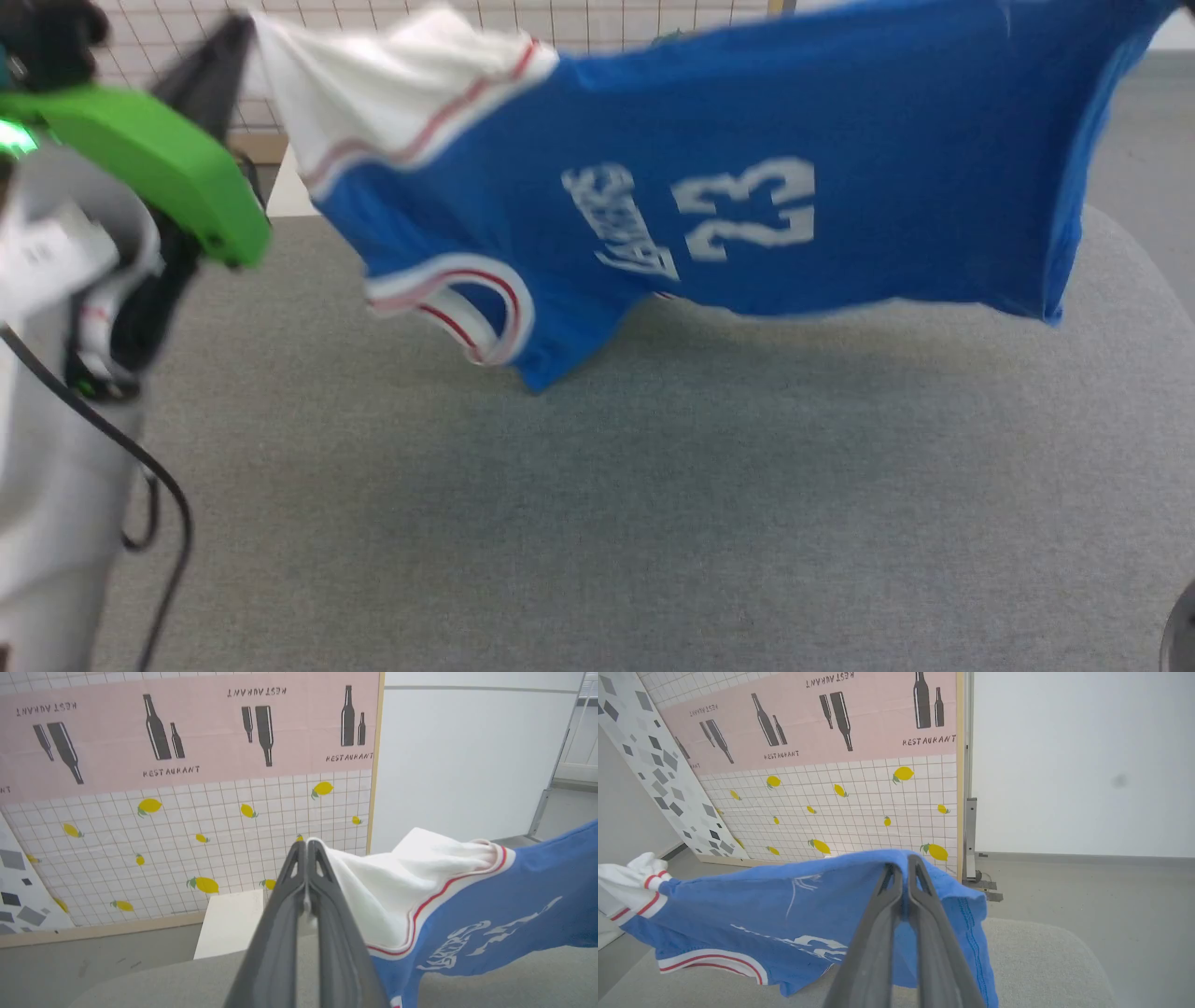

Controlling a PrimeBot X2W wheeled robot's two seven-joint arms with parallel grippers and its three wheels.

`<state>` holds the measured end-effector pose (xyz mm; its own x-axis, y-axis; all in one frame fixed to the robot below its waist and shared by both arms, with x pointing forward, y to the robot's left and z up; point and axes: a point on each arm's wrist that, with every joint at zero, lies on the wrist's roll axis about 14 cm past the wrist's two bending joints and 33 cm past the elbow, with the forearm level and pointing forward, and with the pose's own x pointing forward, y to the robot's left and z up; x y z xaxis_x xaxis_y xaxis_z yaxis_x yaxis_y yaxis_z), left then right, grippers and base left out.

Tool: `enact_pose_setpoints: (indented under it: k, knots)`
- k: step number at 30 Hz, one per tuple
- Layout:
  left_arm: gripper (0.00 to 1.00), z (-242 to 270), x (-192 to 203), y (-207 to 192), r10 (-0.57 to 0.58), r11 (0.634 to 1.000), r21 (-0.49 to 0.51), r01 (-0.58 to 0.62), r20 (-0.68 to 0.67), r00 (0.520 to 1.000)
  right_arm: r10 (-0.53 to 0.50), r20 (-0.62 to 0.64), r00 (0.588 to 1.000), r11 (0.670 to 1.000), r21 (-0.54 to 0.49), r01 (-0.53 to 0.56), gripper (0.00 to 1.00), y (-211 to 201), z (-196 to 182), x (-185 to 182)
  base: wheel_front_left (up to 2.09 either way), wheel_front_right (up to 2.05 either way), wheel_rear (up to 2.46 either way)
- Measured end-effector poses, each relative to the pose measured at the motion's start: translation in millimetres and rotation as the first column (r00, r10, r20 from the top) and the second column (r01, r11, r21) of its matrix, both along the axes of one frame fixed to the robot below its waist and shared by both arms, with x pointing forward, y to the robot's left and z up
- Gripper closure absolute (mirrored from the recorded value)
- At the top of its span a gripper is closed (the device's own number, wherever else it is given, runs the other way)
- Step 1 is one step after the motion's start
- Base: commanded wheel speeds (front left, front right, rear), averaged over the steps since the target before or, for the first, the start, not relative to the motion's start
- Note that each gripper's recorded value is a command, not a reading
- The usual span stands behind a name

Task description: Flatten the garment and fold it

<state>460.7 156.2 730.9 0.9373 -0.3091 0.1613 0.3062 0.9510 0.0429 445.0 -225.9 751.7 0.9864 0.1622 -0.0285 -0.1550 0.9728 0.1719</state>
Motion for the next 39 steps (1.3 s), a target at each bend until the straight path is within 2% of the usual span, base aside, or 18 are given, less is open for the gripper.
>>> enact_pose_setpoints:
  k: [5,10,16,23,28,33,39]
  knots:
    - [1.0,69.5,-3.3,16.6,0.054,0.997,0.052,-0.064,0.163,0.985,0.017,0.119,0.993,1.0,0.007,-0.018,1.0,6.9,52.4,-2.9,0.0,0.0,0.0]
    - [1.0,109.1,0.3,31.4,0.095,0.989,0.084,-0.119,0.243,0.965,0.024,0.153,0.988,0.999,0.025,-0.029,1.0,11.1,74.3,3.6,0.0,0.0,0.0]
    - [1.0,108.0,30.8,52.7,0.168,0.973,0.122,-0.197,0.211,0.963,0.034,0.115,0.993,0.998,0.052,-0.04,1.0,17.7,73.6,28.5,0.0,0.0,0.0]
    - [1.0,105.6,79.9,63.2,0.226,0.952,0.165,-0.26,0.197,0.954,0.041,0.113,0.993,0.994,0.099,-0.052,1.0,34.9,76.9,76.5,0.0,0.0,0.0]
    - [1.0,118.1,115.2,66.3,0.248,0.939,0.171,-0.3,0.272,0.93,-0.002,0.156,0.988,0.994,0.109,-0.015,1.0,35.2,80.2,118.0,0.0,0.0,0.0]
    - [1.0,128.8,148.6,58.4,0.25,0.929,0.156,-0.337,0.408,0.878,-0.05,0.231,0.972,0.99,0.143,0.017,1.0,31.6,78.6,163.5,0.0,0.0,0.0]
    - [1.0,97.1,190.4,55.8,0.255,0.923,0.147,-0.355,0.455,0.853,-0.058,0.237,0.97,0.985,0.171,0.017,1.0,39.4,40.7,215.8,0.0,0.0,0.0]
